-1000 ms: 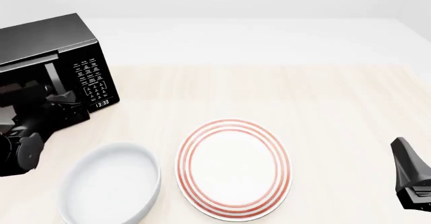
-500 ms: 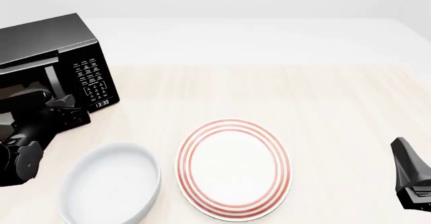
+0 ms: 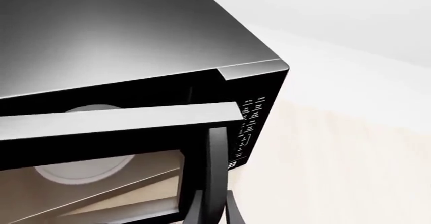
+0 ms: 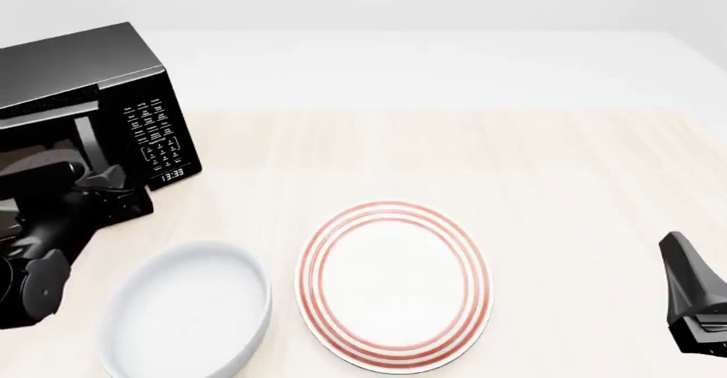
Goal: Open the microwave.
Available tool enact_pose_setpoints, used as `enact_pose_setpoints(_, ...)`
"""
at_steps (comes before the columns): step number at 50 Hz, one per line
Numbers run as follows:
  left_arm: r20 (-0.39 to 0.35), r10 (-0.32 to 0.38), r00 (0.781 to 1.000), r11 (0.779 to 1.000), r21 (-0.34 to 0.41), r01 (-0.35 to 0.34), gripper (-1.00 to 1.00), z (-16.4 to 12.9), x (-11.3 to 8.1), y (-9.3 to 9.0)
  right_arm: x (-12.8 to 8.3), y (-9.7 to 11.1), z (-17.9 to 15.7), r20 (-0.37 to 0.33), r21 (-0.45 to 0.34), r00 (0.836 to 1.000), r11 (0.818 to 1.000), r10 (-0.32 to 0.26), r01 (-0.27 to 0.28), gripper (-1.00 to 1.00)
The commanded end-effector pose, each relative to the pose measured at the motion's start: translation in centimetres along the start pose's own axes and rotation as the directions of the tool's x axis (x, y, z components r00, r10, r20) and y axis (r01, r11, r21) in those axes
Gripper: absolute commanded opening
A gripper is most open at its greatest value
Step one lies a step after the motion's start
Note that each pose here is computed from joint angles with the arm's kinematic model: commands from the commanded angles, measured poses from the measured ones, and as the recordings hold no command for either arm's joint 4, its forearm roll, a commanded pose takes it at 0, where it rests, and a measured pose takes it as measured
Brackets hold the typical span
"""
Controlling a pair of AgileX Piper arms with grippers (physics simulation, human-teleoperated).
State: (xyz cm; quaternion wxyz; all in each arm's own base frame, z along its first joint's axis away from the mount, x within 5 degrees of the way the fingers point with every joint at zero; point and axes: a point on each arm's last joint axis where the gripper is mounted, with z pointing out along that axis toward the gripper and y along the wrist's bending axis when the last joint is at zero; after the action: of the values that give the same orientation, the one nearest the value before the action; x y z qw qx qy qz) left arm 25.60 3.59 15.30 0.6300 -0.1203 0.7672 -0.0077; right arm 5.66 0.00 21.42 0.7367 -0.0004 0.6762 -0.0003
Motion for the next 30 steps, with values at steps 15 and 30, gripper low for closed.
enact_pose_setpoints(15, 0.085, -0.003, 0.996, 0.998, 0.056, -0.002, -1.00, -0.7, -1.4, -1.2, 0.0, 0.0, 0.0, 0.000, 0.000, 1.000, 1.000, 0.000, 0.000, 1.00)
enact_pose_setpoints(30, 0.084, 0.001, 0.996, 0.997, 0.072, -0.007, -1.00, -1.1, -1.2, -1.6, 0.0, 0.0, 0.0, 0.000, 0.000, 1.000, 1.000, 0.000, 0.000, 1.00)
